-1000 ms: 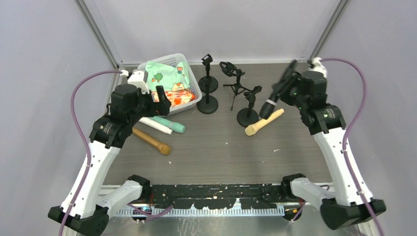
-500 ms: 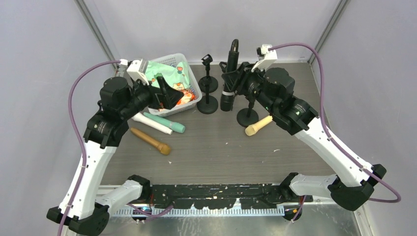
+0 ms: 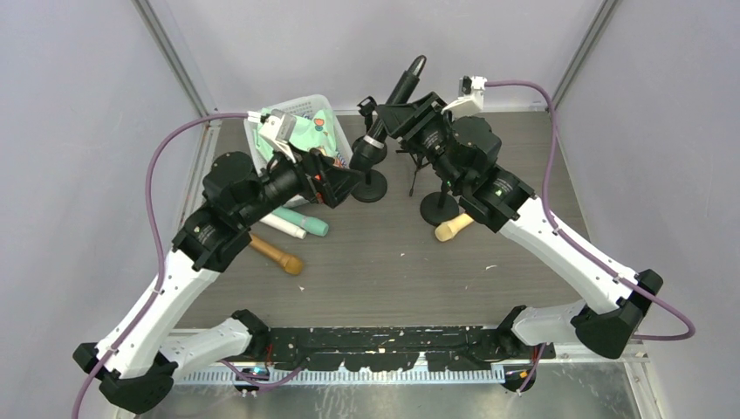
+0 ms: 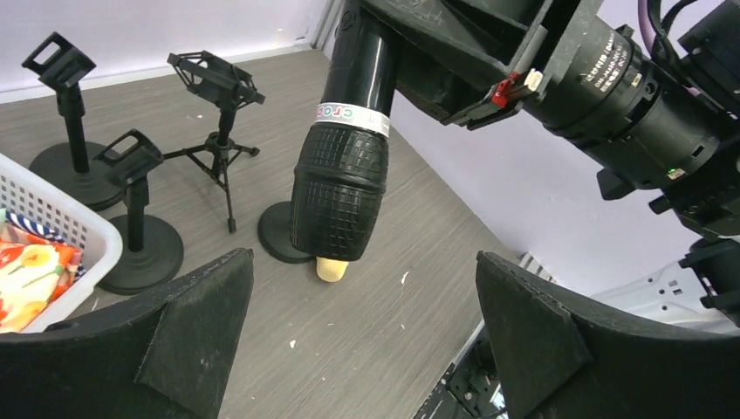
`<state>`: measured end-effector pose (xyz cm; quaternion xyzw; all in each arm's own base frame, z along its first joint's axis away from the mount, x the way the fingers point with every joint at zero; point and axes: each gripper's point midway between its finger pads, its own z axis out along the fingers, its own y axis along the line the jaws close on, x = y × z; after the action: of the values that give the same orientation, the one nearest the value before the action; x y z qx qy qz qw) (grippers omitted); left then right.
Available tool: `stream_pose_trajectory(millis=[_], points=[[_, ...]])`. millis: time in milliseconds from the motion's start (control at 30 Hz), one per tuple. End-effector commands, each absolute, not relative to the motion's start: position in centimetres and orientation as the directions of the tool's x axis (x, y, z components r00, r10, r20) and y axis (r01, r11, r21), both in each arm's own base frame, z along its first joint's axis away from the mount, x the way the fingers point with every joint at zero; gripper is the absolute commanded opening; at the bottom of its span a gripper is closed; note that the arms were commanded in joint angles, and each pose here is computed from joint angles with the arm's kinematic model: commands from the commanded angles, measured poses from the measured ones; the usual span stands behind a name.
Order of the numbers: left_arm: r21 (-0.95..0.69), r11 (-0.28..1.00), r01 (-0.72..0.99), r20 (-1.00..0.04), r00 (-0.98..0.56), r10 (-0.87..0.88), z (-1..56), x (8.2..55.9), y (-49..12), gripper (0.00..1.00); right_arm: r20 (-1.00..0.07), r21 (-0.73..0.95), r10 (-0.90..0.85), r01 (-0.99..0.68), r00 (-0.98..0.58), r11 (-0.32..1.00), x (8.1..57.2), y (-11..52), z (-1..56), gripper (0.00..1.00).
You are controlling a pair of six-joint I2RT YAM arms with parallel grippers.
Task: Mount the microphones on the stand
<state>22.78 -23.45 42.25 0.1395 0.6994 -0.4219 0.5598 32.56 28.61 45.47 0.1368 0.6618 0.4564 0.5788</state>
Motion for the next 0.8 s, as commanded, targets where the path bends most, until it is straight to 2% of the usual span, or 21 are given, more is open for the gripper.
stream_pose_trajectory(millis=[0,200,433,567,767], points=[[-0.404,0.616,0.676,-0.908,-0.214,-0.361,44.5,23.7,-23.3,1.0,-0.436,0.886,0.845,-0.313,-0.309,0.342,32.0,28.1,48.5,0.01],[-0.394,0.651,0.649,-0.914,-0.2,-0.353,43.6,24.9,-23.4,1.0,-0.305,0.938,0.858,-0.286,-0.413,0.196,30.8,29.2,48.7,0.01],[-0.406,0.638,0.654,-0.904,-0.187,-0.384,44.8,25.5,-24.0,0.99,-0.181,0.975,0.851,-0.204,-0.493,0.089,30.5,30.3,47.1,0.01],[-0.424,0.618,0.662,-0.897,-0.213,-0.387,44.8,25.6,-24.7,0.87,-0.115,0.984,0.852,-0.174,-0.511,0.029,30.5,30.5,46.8,0.02],[-0.438,0.608,0.662,-0.893,-0.247,-0.375,43.8,25.9,-25.5,0.8,-0.054,0.985,0.851,-0.166,-0.522,-0.04,30.4,30.6,47.5,0.04]])
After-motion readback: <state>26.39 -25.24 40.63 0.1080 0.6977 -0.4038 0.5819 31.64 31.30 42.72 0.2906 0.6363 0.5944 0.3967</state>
